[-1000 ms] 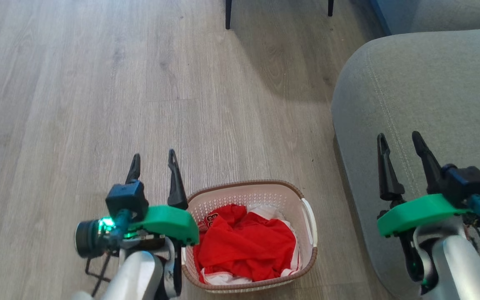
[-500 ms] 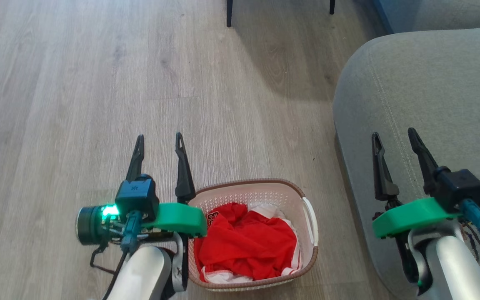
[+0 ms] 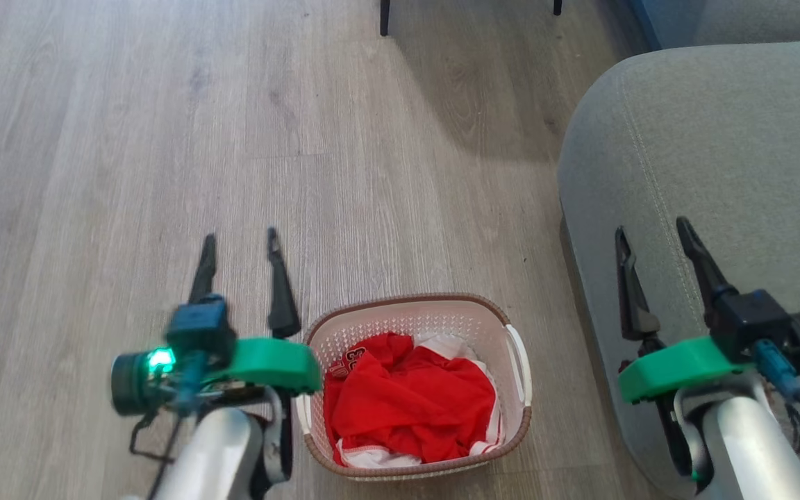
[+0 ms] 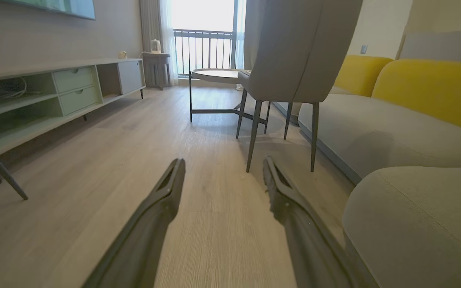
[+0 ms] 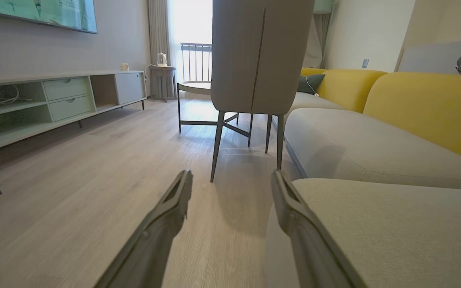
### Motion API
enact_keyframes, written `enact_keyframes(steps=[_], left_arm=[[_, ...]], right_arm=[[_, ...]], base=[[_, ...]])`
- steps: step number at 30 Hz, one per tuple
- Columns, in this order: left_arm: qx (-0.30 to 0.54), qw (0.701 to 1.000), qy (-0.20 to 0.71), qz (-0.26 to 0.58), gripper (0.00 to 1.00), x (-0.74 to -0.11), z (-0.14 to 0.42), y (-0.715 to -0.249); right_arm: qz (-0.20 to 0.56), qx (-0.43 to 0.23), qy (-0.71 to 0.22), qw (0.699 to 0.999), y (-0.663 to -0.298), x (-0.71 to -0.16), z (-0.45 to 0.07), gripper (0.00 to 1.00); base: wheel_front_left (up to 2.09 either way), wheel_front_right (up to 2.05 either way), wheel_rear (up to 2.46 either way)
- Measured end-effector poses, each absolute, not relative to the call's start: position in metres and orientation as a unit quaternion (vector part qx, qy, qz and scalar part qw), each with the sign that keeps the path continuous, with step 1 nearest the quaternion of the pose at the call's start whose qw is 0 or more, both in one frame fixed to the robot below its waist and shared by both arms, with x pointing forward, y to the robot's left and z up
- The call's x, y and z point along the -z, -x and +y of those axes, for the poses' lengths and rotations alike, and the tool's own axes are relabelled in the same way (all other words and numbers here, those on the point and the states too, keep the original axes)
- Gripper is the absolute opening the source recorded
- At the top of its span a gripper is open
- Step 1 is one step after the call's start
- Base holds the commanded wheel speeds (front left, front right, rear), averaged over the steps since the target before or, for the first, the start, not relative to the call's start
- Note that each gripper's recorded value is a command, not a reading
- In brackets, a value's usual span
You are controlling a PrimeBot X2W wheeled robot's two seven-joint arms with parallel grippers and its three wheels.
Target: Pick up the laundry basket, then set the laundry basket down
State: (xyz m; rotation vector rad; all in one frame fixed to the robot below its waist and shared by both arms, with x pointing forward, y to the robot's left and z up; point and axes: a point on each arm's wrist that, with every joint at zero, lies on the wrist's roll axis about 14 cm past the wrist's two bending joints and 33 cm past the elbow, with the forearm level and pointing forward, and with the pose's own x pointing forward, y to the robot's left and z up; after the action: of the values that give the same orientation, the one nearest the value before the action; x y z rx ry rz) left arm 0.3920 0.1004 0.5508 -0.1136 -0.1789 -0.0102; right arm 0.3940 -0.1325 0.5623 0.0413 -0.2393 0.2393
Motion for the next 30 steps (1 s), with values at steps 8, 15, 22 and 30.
enact_keyframes(steps=[8, 15, 22, 30], left_arm=[[0.033, 0.996, 0.075, -0.033, 1.0, -0.516, 0.095, -0.388], [0.058, 0.993, 0.101, -0.014, 1.0, -0.506, 0.09, -0.386], [0.072, 0.995, 0.071, 0.013, 1.0, -0.485, 0.085, -0.379], [0.061, 0.994, 0.093, 0.02, 1.0, -0.483, 0.09, -0.38]], right_arm=[[-0.075, -0.106, -0.018, 0.991, -0.394, -0.533, -0.14, 1.0], [-0.056, -0.104, -0.02, 0.993, -0.393, -0.521, -0.14, 1.0], [-0.055, -0.106, -0.024, 0.993, -0.393, -0.521, -0.137, 1.0], [-0.058, -0.108, -0.024, 0.992, -0.393, -0.522, -0.136, 1.0]], base=[[0.0, 0.0, 0.0], [0.0, 0.0, 0.0], [0.0, 0.0, 0.0], [0.0, 0.0, 0.0]])
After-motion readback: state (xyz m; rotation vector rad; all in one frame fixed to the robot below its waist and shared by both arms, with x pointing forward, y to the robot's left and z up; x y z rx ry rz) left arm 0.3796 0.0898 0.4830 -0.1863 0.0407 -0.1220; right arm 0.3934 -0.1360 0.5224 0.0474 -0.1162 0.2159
